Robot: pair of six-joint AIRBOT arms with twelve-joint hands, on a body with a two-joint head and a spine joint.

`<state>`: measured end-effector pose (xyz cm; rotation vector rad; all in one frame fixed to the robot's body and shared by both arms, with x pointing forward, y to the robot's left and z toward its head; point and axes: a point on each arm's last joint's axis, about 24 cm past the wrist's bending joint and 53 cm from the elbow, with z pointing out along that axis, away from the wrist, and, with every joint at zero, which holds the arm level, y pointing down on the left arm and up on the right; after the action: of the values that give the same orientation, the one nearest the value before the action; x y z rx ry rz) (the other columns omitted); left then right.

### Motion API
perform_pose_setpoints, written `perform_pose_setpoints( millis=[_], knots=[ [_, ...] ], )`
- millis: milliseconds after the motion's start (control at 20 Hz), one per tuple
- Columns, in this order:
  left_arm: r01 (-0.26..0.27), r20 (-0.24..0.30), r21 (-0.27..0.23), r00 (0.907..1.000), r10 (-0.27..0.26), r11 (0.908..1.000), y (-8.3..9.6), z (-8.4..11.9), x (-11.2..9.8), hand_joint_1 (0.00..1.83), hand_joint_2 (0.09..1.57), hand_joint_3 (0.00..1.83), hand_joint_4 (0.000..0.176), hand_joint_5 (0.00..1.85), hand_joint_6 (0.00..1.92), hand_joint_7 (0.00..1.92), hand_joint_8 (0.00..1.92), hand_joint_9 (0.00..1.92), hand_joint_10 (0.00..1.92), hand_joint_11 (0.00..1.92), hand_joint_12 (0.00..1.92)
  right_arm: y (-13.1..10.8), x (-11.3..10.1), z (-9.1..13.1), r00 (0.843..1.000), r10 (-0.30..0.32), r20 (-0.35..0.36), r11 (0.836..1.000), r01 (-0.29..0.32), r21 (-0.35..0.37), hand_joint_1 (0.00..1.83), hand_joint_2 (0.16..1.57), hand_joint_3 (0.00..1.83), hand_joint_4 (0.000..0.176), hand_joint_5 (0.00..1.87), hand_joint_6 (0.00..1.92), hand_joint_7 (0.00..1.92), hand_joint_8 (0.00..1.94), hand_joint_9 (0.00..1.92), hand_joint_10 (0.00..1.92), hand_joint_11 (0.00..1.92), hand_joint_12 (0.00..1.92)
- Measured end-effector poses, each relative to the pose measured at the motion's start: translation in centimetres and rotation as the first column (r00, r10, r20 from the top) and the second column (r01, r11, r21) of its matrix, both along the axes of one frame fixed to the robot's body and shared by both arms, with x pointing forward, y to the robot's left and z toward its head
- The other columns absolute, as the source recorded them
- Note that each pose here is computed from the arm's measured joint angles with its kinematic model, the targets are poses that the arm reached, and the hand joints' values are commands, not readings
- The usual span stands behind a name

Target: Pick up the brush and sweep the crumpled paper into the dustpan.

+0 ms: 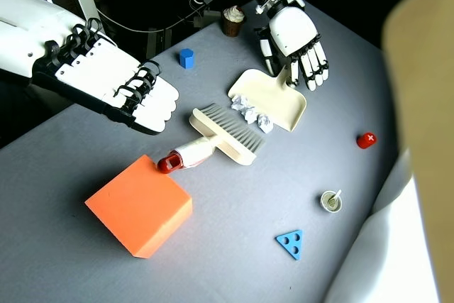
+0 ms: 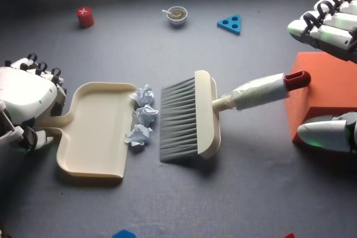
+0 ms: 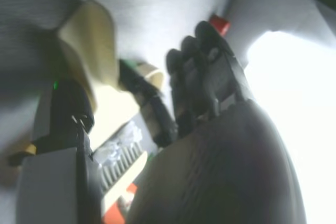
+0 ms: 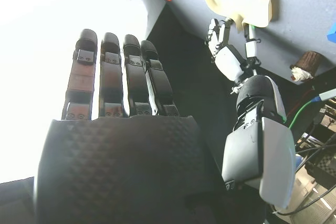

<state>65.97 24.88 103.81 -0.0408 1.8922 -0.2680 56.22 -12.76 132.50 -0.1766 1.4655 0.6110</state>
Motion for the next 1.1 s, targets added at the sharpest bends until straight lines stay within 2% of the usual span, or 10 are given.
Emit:
perform_pose_setpoints(
  millis=[350, 400, 450, 550, 600, 750, 800, 950, 1050, 1100],
  knots=[
    [0.034, -0.028, 0.016, 0.999, -0.033, 0.9993, -0.9, 0.2, 0.7, 1.08, 1.15, 0.0, 0.0, 0.92, 1.08, 0.42, 0.0, 0.36, 0.0, 0.07, 0.67, 3.0, -0.3, -2.6, 0.998, 0.048, -0.029, 0.999, -0.048, -0.004, 0.17, 1.02, 0.0, 0.0, 0.15, 0.01, 0.18, 0.01, 0.18, 0.01, 0.19, 0.02],
    [0.038, -0.027, 0.017, 0.9989, -0.038, 0.9991, -1.1, 0.5, 0.9, 1.07, 1.15, 0.0, 0.0, 0.92, 1.08, 0.42, 0.0, 0.36, 0.0, 0.07, 0.67, 3.2, -0.2, -2.3, 0.999, 0.038, -0.018, 0.999, -0.038, 0.016, 0.24, 1.01, 0.0, 0.0, 0.15, 0.01, 0.18, 0.01, 0.18, 0.01, 0.2, 0.02],
    [0.044, -0.023, 0.021, 0.9988, -0.044, 0.9988, -1.3, 0.9, 1.1, 1.07, 1.15, 0.0, 0.0, 0.93, 1.07, 0.43, 0.0, 0.36, 0.0, 0.07, 0.7, 3.1, 0.0, -1.7, 1.0, 0.018, 0.005, 0.999, -0.019, 0.037, 0.55, 0.98, 0.0, 0.0, 0.17, 0.01, 0.23, 0.02, 0.22, 0.02, 0.23, 0.03],
    [0.042, -0.018, 0.025, 0.999, -0.041, 0.9988, -0.9, 1.4, 1.6, 1.06, 1.15, 0.0, 0.0, 0.91, 1.09, 0.42, 0.0, 0.36, 0.0, 0.06, 0.71, 2.8, -0.1, -0.6, 0.999, -0.013, 0.041, 0.998, 0.01, 0.069, 0.63, 0.96, 0.0, 0.0, 0.17, 0.0, 0.24, 0.01, 0.22, 0.01, 0.23, 0.03],
    [0.038, -0.017, 0.024, 0.9992, -0.037, 0.999, -0.7, 1.5, 1.9, 1.05, 1.16, 0.0, 0.004, 0.89, 1.12, 0.39, 0.0, 0.3, 0.0, 0.01, 0.7, 2.8, -0.3, -0.2, 0.998, -0.02, 0.062, 0.997, 0.016, 0.076, 0.8, 0.96, 0.0, 0.0, 0.18, 0.01, 0.25, 0.01, 0.23, 0.01, 0.24, 0.03],
    [0.047, -0.013, 0.02, 0.9988, -0.047, 0.9987, -1.1, 1.9, 2.1, 1.05, 1.16, 0.0, 0.015, 0.9, 1.11, 0.41, 0.0, 0.32, 0.0, 0.02, 0.72, 3.2, -0.4, 0.8, 0.992, -0.043, 0.122, 0.996, 0.034, 0.077, 0.92, 0.98, 0.0, 0.0, 0.19, 0.01, 0.24, 0.0, 0.23, 0.0, 0.24, 0.03],
    [0.045, -0.015, 0.016, 0.9989, -0.045, 0.9988, -1.1, 1.9, 2.2, 1.06, 1.16, 0.0, 0.0, 0.91, 1.09, 0.41, 0.0, 0.34, 0.01, 0.03, 0.73, 3.2, -0.3, 0.7, 0.988, -0.058, 0.141, 0.997, 0.05, 0.064, 0.99, 0.98, 0.0, 0.0, 0.2, 0.01, 0.23, 0.0, 0.22, 0.0, 0.24, 0.03],
    [0.044, -0.026, 0.014, 0.9987, -0.043, 0.9989, -1.0, 1.7, 2.2, 1.05, 1.16, 0.0, 0.0, 0.89, 1.12, 0.41, 0.0, 0.33, 0.0, 0.03, 0.73, 3.4, -0.1, -0.7, 0.976, -0.117, 0.183, 0.993, 0.116, 0.014, 1.08, 0.97, 0.0, 0.0, 0.2, 0.0, 0.2, 0.0, 0.21, 0.0, 0.24, 0.03],
    [0.041, -0.027, 0.013, 0.9988, -0.041, 0.9991, -0.9, 1.7, 2.3, 1.03, 1.17, 0.0, 0.034, 0.88, 1.14, 0.4, 0.0, 0.34, 0.0, 0.03, 0.73, 4.0, -0.6, -1.1, 0.966, -0.128, 0.227, 0.991, 0.131, 0.002, 1.11, 1.0, 0.01, 0.0, 0.21, 0.01, 0.19, 0.0, 0.21, 0.0, 0.24, 0.03],
    [0.042, -0.028, 0.009, 0.9987, -0.042, 0.9991, -1.1, 1.7, 2.3, 1.05, 1.16, 0.0, 0.009, 0.9, 1.11, 0.4, 0.0, 0.33, 0.0, 0.01, 0.73, 4.4, -0.9, -1.3, 0.962, -0.133, 0.24, 0.991, 0.134, 0.014, 1.13, 0.99, 0.0, 0.0, 0.24, 0.01, 0.18, 0.0, 0.2, 0.0, 0.26, 0.03]
  ],
)
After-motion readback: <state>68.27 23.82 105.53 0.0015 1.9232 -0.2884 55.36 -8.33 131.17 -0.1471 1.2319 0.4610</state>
